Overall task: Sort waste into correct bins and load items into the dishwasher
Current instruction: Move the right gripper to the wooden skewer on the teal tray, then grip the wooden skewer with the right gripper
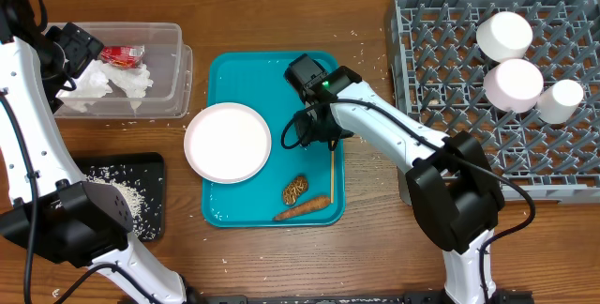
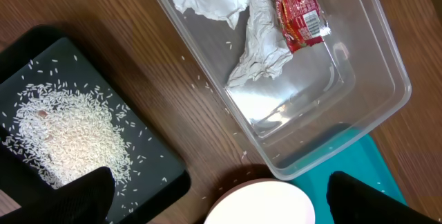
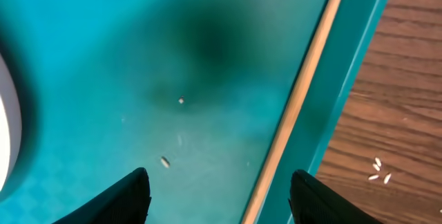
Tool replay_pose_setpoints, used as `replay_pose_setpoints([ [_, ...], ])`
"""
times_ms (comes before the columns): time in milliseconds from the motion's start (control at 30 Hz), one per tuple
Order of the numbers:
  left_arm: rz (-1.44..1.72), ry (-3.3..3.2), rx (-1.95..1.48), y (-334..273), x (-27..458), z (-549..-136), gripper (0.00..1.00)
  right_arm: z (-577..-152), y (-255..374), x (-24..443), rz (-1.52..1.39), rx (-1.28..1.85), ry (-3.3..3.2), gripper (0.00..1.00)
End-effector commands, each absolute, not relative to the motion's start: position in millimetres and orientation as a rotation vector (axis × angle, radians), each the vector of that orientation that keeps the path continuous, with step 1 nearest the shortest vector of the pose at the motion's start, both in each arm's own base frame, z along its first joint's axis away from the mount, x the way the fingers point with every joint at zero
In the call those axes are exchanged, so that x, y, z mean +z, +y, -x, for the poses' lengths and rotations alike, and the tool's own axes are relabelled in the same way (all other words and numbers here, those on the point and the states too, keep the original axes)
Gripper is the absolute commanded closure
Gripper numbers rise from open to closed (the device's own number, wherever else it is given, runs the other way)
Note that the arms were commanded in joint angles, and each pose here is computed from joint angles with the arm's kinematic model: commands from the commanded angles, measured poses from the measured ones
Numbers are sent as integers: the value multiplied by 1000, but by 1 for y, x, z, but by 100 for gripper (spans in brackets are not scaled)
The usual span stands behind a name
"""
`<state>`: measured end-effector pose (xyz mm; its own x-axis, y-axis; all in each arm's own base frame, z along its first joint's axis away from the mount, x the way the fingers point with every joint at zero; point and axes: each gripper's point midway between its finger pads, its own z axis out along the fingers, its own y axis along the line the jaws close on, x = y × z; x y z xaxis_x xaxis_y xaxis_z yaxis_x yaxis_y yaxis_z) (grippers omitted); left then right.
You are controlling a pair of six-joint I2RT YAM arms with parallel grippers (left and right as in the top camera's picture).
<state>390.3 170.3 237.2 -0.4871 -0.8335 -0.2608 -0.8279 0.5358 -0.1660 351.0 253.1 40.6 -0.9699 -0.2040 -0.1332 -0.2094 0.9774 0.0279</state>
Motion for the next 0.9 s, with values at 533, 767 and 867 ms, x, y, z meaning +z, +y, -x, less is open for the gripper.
replay_pose_setpoints([
  [533,1385,2444,-37,170,243,-392,0,-337,240,11,224,12,3034,37],
  [767,1385,2444,-37,170,243,-392,0,-331,239,3,219,21,3049,39],
  [867,1385,2444,-37,170,243,-392,0,-330,243,3,217,52,3058,47],
])
